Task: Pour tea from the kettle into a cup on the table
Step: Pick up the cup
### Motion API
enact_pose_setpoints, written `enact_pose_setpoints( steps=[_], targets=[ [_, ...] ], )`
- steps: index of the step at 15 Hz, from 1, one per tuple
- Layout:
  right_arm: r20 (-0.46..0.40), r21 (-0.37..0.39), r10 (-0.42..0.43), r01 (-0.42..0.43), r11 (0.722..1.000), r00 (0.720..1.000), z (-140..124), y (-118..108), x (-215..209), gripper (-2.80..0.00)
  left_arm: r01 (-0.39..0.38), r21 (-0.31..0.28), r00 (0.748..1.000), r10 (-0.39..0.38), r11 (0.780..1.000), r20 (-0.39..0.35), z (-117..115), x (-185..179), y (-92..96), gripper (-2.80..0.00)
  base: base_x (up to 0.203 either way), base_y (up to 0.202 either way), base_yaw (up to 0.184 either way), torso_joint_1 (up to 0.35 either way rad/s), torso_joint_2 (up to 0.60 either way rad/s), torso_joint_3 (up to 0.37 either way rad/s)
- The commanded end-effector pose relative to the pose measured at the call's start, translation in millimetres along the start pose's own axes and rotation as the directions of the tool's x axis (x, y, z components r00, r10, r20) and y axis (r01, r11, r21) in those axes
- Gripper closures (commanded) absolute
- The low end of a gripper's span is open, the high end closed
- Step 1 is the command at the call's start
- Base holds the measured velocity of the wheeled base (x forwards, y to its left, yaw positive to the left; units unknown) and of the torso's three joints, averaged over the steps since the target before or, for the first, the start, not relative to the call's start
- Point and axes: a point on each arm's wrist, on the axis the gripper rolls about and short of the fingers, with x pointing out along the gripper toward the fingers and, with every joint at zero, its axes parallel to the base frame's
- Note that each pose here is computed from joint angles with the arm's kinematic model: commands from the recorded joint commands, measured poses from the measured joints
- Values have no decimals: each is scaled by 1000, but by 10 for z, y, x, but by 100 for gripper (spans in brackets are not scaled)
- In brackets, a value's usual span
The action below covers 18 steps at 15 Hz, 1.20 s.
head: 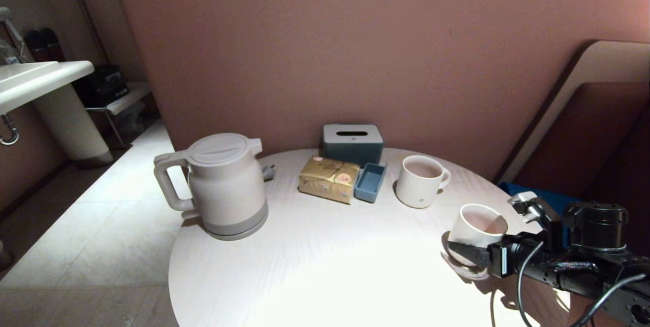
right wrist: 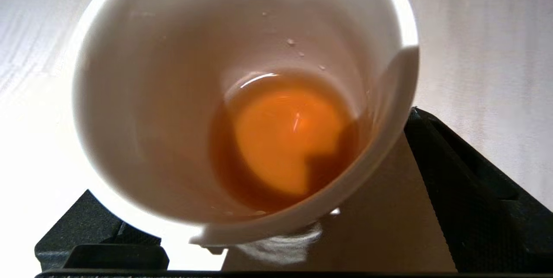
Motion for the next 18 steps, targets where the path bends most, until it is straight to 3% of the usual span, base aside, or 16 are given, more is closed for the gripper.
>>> enact_pose_setpoints(
  steps=[1,10,18],
  targets=[
    [3,0,4,-4,1000,1000,-2,5,-3,-280,-2,0,1000,2,1000,-1,0,1,0,0,0,0,0,0,0,0],
    [64,-6,29,-29,1000,998,84,33,21,-280,-2,0,1000,2,1000,-1,0,1,0,0,0,0,0,0,0,0],
    [53,-5,29,-29,1000,998,52,28,36,-280,-1,0,1000,1,1000,-1,0,1,0,0,0,0,0,0,0,0]
  ],
)
